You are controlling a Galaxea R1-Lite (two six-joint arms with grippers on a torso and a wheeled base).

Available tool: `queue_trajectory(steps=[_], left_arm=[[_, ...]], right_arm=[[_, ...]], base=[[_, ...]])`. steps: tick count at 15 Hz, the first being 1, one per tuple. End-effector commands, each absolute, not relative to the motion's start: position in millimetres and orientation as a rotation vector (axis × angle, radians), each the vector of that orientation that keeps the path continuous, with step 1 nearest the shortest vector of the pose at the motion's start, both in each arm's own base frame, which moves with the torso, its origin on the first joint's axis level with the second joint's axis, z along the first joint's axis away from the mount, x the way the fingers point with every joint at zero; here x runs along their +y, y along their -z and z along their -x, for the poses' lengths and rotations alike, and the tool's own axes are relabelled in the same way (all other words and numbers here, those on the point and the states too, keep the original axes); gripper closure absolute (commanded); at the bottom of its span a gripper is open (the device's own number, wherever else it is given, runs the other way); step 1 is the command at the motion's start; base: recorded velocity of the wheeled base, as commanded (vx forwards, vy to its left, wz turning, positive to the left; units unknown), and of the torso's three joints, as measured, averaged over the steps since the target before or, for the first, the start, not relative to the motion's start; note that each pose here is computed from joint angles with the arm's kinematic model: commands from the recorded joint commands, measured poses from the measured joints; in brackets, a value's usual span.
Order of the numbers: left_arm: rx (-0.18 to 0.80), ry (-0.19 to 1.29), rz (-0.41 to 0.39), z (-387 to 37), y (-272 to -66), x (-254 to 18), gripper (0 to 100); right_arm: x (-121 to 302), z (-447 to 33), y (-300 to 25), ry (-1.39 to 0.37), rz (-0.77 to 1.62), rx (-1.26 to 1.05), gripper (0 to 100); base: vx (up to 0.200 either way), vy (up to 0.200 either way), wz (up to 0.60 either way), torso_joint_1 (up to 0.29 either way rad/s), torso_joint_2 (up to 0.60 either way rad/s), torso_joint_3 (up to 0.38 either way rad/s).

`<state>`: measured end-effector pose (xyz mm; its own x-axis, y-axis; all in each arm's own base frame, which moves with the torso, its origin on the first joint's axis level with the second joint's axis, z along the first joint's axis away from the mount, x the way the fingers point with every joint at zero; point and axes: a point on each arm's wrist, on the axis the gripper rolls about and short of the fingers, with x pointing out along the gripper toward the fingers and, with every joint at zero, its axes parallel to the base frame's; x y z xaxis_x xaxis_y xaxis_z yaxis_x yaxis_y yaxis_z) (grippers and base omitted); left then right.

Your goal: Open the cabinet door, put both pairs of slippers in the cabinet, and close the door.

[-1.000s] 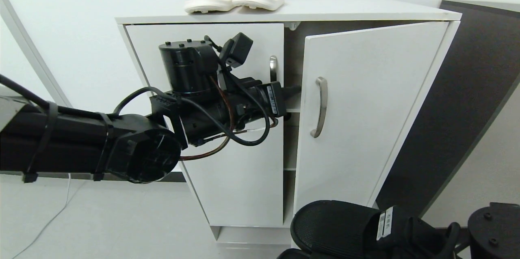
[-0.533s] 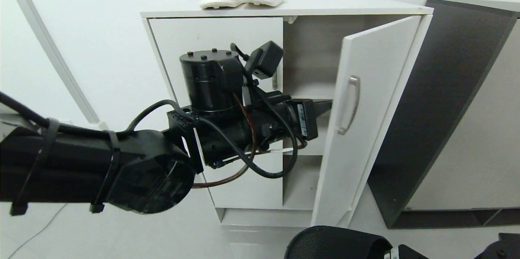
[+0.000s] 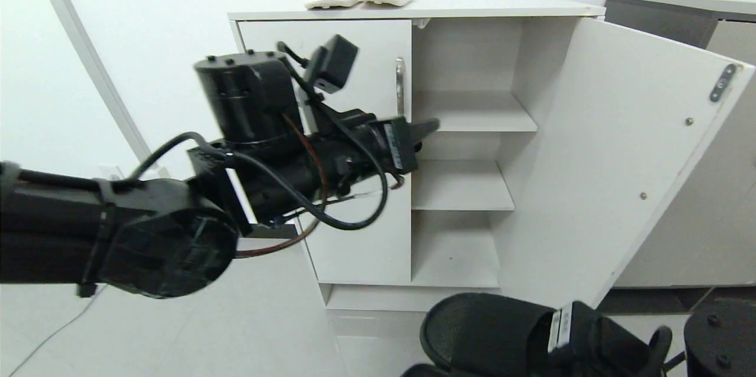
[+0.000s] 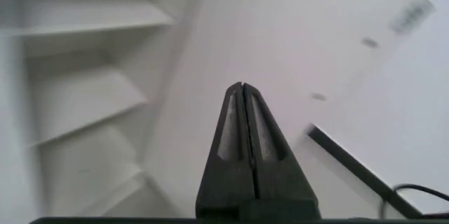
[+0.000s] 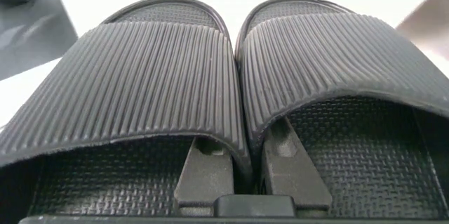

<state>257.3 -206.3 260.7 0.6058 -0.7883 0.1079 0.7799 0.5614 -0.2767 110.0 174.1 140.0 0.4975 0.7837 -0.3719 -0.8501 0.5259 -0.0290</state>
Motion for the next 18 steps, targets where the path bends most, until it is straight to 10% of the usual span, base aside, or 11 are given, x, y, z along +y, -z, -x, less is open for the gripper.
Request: queue_trajectory(steps=[1,8,13,18], left_arm=[[-0.077,0.766,0.285,-228.2,-283.6,-142.2,100],[-0.049,0.103,0.087,-31.2,-284.7,-5.9,100],[-0.025,-0.417,-0.009,40.0,-175.1,3.6,100],[0.052,-0.146,0.027,19.9,-93.1,-2.0,100]], right_arm=[[182.7,-132.8,-148.3,-0.865,0.163,0.328,100],[214.3,-190.1,-156.4,-0.372,0.077,0.273,100],[215.0,-204.5,-151.7,-0.302,0.058,0.282,100],[218.7,-199.5,-148.9,-0.314,0.07,0.287,100]], base=[[0.0,0.0,0.0,0.0,0.0,0.0],[0.0,0.0,0.0,0.0,0.0,0.0],[0.0,0.0,0.0,0.0,0.0,0.0],[0.0,0.0,0.0,0.0,0.0,0.0]])
